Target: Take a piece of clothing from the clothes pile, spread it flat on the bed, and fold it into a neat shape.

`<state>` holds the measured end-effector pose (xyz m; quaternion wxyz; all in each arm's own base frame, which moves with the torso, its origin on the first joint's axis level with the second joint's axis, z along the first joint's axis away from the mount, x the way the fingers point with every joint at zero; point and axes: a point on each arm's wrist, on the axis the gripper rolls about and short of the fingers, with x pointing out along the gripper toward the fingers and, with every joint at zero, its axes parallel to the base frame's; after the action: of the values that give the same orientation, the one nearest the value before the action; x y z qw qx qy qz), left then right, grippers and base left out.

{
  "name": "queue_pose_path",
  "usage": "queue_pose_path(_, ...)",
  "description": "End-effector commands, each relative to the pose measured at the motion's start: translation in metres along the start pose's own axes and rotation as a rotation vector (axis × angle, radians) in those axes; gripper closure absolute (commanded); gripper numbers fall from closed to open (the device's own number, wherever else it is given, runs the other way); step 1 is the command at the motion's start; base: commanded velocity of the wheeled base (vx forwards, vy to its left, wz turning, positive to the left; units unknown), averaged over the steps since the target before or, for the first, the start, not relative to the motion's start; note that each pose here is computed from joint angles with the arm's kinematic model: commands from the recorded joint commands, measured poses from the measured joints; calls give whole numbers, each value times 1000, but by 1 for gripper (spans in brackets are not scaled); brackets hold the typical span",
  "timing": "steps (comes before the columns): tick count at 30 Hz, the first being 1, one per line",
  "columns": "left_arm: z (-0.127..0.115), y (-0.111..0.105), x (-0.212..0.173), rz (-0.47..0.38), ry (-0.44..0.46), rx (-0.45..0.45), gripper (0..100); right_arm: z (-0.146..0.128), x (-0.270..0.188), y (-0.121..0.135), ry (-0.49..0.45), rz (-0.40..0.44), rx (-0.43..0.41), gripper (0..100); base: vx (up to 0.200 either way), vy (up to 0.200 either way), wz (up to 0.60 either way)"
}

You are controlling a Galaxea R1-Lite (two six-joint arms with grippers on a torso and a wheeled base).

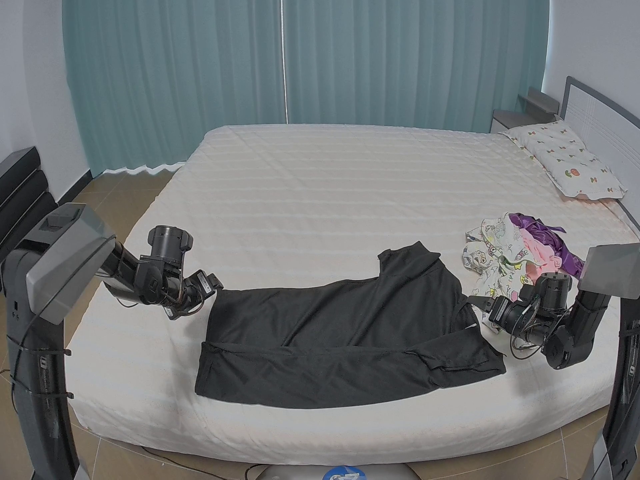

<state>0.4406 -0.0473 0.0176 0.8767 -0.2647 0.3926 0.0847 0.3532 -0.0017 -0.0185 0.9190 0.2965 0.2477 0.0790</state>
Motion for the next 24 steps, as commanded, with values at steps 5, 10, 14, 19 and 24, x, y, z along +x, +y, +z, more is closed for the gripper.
queue_pose_path(5, 4, -4, 54, -131, 42, 79, 0, -2, 1, -1, 6, -2, 1, 0, 0, 0, 0)
queue_pose_path(10, 13, -11, 66, -161, 0, 88, 0, -2, 1, -1, 6, -2, 1, 0, 0, 0, 0)
queue_pose_path(14, 20, -15, 69, -175, -25, 106, 0, -1, 1, -1, 4, 0, 0, 0, 0, 0, 0)
queue_pose_path(19, 18, -13, 76, -168, -18, 146, 0, -2, 2, -1, 7, -1, 1, 0, 0, 0, 0)
queue_pose_path(24, 11, -11, 85, -161, -4, 166, 0, -3, 3, -1, 9, 0, 1, 0, 0, 0, 0)
